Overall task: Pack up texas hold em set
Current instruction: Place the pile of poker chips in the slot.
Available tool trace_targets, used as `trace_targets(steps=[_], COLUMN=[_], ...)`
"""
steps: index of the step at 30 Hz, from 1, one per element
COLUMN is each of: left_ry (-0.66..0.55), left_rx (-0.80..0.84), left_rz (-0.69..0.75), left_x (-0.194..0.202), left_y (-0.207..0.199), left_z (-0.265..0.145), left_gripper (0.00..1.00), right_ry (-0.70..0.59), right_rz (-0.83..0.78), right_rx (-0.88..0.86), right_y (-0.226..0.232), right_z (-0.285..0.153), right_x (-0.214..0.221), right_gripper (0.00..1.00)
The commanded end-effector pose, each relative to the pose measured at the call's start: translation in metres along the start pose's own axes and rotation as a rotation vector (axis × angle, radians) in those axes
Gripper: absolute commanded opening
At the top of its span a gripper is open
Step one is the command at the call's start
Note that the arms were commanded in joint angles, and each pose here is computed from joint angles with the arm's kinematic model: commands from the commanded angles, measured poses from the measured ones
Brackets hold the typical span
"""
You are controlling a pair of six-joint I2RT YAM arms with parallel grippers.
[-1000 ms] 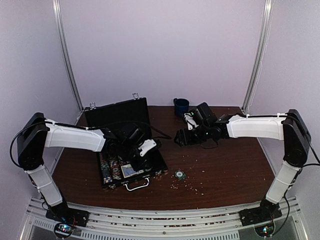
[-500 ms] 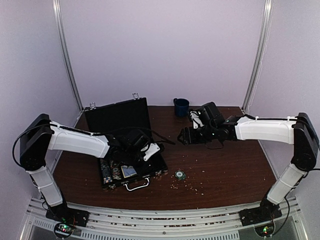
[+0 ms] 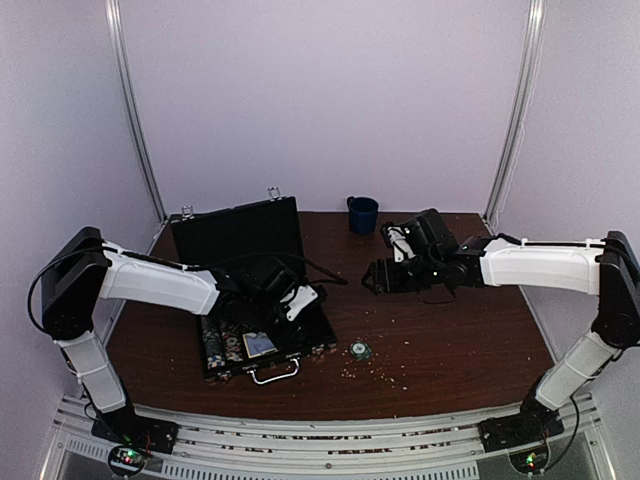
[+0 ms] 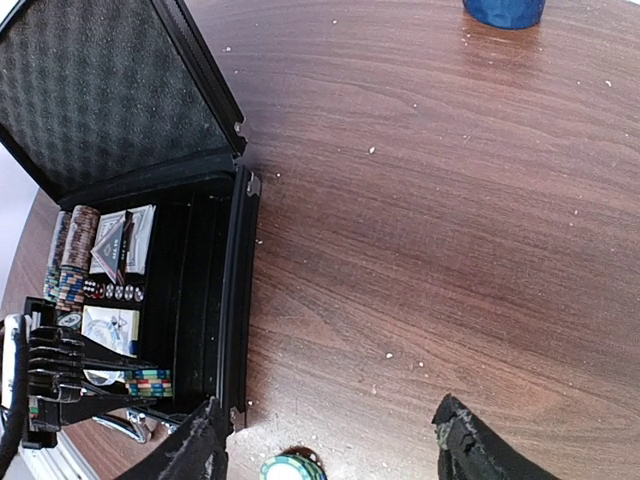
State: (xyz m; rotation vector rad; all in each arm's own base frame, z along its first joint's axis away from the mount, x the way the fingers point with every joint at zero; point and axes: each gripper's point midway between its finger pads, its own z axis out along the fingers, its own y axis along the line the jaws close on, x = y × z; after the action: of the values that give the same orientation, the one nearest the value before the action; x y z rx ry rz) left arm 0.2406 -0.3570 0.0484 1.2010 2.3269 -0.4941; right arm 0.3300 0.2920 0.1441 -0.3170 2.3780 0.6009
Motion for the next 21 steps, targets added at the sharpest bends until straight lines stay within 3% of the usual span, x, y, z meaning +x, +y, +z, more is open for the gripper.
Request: trace_targets(steps=[1, 13, 21], left_ry=[0.042, 0.024, 0.007], left_rx=[0.139, 0.153, 0.196], left_rz=[-0.053, -0.109, -0.113], left_x=[0.016, 0.012, 0.012], left_y=[-0.03, -0.034, -0.043], left_z=[0.003, -0.007, -0.018], left_gripper=[0.21, 0.38, 0.42], right_ry=[-0.036, -0.022, -0.023], right_rz=[0.014, -0.018, -0.017], right_rx=[0.016, 0.051, 0.044], right_y=[-0.006, -0.014, -0.014], right_z=[-0.011, -0.018, -0.017], right_x=[-0.006, 0.002, 0.002], right_gripper=[0.71, 0.71, 0.71])
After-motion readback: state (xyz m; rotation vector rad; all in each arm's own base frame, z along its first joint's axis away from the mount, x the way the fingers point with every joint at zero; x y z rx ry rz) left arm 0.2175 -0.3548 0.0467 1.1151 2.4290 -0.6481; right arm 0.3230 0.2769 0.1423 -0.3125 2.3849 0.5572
